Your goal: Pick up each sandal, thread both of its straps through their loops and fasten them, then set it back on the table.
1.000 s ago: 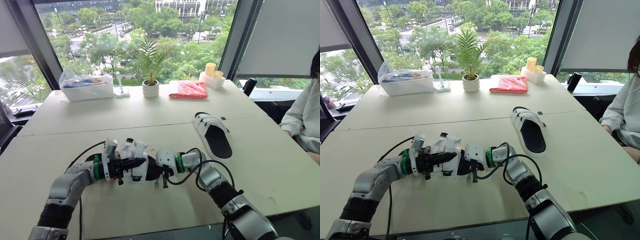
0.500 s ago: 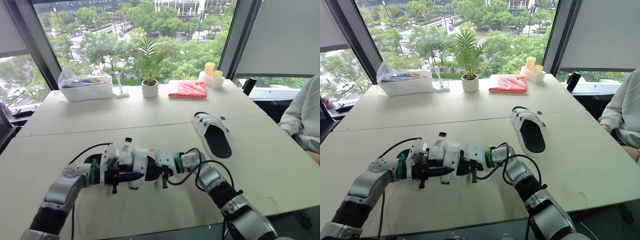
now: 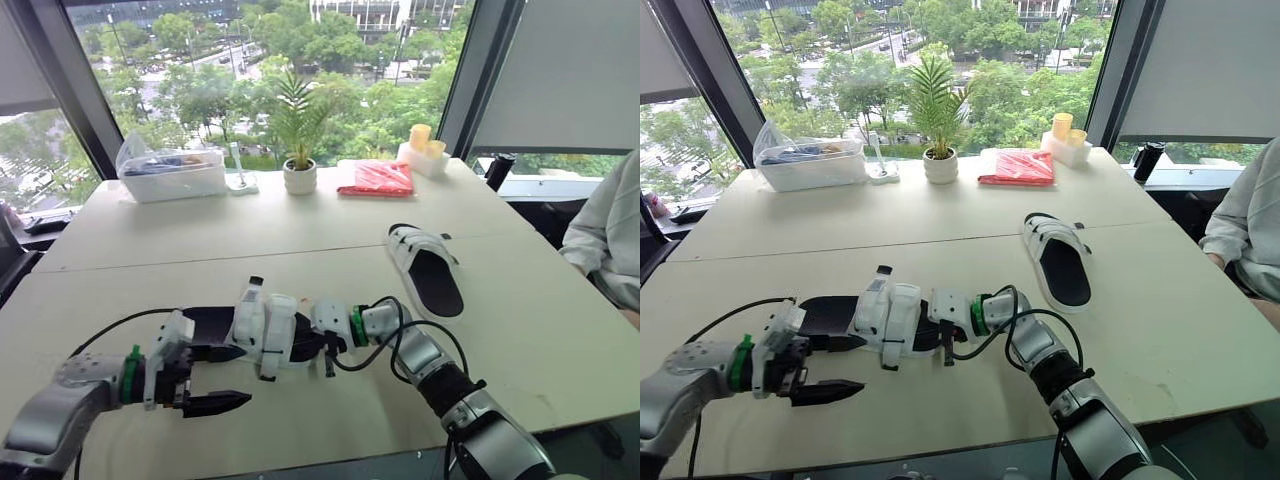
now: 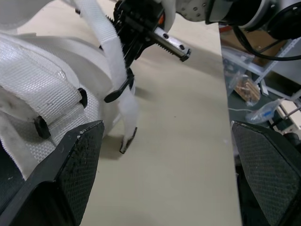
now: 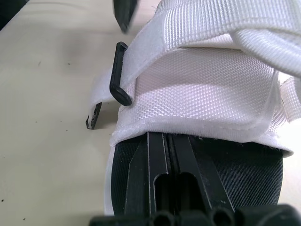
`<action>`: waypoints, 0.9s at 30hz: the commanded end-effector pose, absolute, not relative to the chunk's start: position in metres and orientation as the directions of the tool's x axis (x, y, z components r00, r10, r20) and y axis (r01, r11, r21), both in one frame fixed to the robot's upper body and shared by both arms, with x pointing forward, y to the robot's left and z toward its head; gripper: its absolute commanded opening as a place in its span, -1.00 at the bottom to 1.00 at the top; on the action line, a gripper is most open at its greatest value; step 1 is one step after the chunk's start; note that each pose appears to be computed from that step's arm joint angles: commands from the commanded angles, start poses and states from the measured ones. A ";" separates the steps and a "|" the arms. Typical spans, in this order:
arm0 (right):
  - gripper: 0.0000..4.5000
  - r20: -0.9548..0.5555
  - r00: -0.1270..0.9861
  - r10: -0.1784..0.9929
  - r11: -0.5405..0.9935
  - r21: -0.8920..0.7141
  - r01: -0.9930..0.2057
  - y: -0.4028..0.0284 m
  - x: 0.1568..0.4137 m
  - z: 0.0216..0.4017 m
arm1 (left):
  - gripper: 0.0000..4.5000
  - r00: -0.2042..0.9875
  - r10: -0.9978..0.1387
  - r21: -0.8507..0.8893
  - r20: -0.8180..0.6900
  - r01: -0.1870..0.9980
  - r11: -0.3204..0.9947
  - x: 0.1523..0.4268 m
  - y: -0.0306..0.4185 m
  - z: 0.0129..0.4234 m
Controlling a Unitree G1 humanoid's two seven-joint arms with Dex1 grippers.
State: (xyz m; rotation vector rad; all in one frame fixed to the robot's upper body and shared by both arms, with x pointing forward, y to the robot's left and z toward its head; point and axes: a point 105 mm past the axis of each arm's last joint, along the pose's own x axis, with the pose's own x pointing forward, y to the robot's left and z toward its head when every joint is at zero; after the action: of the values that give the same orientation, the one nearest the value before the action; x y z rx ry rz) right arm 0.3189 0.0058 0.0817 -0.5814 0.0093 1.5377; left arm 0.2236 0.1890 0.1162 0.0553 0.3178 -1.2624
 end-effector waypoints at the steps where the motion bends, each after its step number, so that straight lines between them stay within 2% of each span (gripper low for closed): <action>1: -1.00 -0.414 0.019 0.910 -0.120 -0.307 -0.944 0.009 0.311 0.065 | 0.97 0.278 -0.927 -0.126 -0.252 0.940 0.316 0.217 0.187 0.116; 10: -1.00 -0.419 0.022 0.908 -0.121 -0.312 -0.942 0.007 0.312 0.066 | 0.97 0.341 -0.906 -0.117 -0.249 0.919 0.378 0.231 0.176 0.084; 21: -1.00 -0.423 0.021 0.906 -0.126 -0.315 -0.941 0.007 0.312 0.067 | 0.97 0.260 -0.937 -0.126 -0.234 0.947 0.294 0.241 0.147 0.070; 24: -1.00 -0.424 0.021 0.905 -0.126 -0.316 -0.940 0.006 0.312 0.067 | 0.57 0.247 -0.942 -0.130 -0.228 0.951 0.281 0.243 0.141 0.067; 27: -1.00 -0.424 0.023 0.906 -0.124 -0.315 -0.941 0.006 0.312 0.067 | -0.08 0.247 -0.945 -0.133 -0.213 0.951 0.278 0.245 0.139 0.069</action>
State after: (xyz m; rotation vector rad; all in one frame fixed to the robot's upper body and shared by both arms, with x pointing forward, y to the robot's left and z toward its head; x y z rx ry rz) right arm 0.3192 0.0050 0.0820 -0.5892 0.0092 1.5404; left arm 0.2439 0.1406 0.0633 0.0135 0.3008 -1.2808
